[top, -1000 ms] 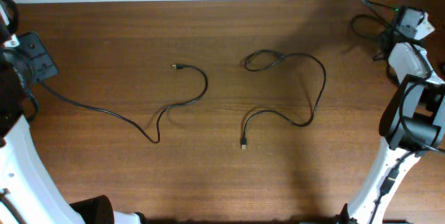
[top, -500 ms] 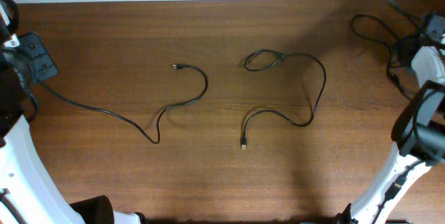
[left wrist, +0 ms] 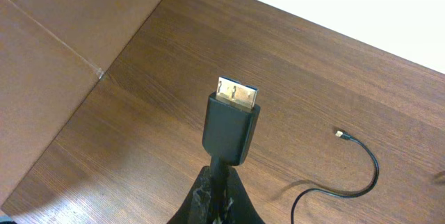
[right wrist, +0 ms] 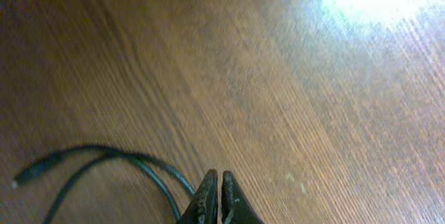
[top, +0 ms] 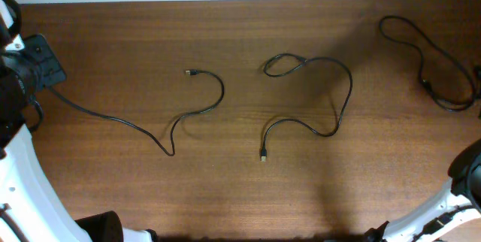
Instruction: Untangle cables
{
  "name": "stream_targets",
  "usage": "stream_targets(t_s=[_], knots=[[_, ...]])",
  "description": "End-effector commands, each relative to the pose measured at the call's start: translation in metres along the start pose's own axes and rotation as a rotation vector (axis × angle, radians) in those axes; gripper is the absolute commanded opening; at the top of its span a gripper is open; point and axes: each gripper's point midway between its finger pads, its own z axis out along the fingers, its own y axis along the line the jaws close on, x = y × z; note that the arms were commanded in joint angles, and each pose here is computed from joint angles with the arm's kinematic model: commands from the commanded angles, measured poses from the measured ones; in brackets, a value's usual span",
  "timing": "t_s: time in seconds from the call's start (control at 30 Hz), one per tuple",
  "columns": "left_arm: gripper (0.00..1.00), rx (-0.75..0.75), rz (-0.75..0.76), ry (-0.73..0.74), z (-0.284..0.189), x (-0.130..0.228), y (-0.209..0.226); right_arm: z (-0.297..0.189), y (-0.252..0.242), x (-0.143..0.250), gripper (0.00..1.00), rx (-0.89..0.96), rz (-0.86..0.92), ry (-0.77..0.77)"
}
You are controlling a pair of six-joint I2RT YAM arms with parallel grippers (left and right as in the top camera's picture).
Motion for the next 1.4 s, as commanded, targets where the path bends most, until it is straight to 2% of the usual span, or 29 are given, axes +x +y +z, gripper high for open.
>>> stream_targets(t_s=[0.0, 0.13, 0.3, 0.53, 0.7, 0.87, 1.03, 1.2, 1.27, 1.37], knots=[[0.00, 0.015, -0.010, -0.011, -0.004, -0.001, -0.002, 0.022, -0.010, -0.005, 0.04, 0.058, 0.028, -0.009], [0.00, 0.015, -0.010, -0.011, -0.004, -0.001, -0.002, 0.039, -0.008, 0.007, 0.04, 0.072, 0.000, 0.003], [0.00, 0.015, -0.010, -0.011, -0.004, -0.001, -0.002, 0.053, 0.002, 0.029, 0.04, 0.051, -0.133, 0.009], [0.00, 0.041, -0.010, -0.007, -0.004, 0.000, -0.006, 0.064, 0.001, 0.061, 0.04, 0.071, -0.175, 0.046], [0.00, 0.041, -0.010, -0.007, -0.004, 0.000, -0.006, 0.076, -0.009, 0.066, 0.04, 0.115, -0.190, 0.053], [0.00, 0.041, -0.010, -0.007, -0.004, 0.000, -0.006, 0.089, 0.040, 0.073, 0.04, -0.075, -0.231, 0.021], [0.00, 0.041, -0.010, -0.007, -0.004, 0.000, -0.006, 0.116, 0.061, 0.125, 0.04, -0.163, -0.329, 0.035], [0.00, 0.057, -0.010, -0.004, -0.004, 0.001, -0.009, 0.070, 0.145, 0.166, 0.04, -0.533, -0.595, -0.084], [0.00, 0.064, -0.010, -0.003, -0.004, 0.001, -0.010, 0.051, 0.167, 0.187, 0.04, -0.654, -0.592, -0.108], [0.00, 0.067, -0.010, -0.003, -0.004, 0.001, -0.011, 0.048, 0.170, 0.193, 0.04, -0.677, -0.612, -0.118]])
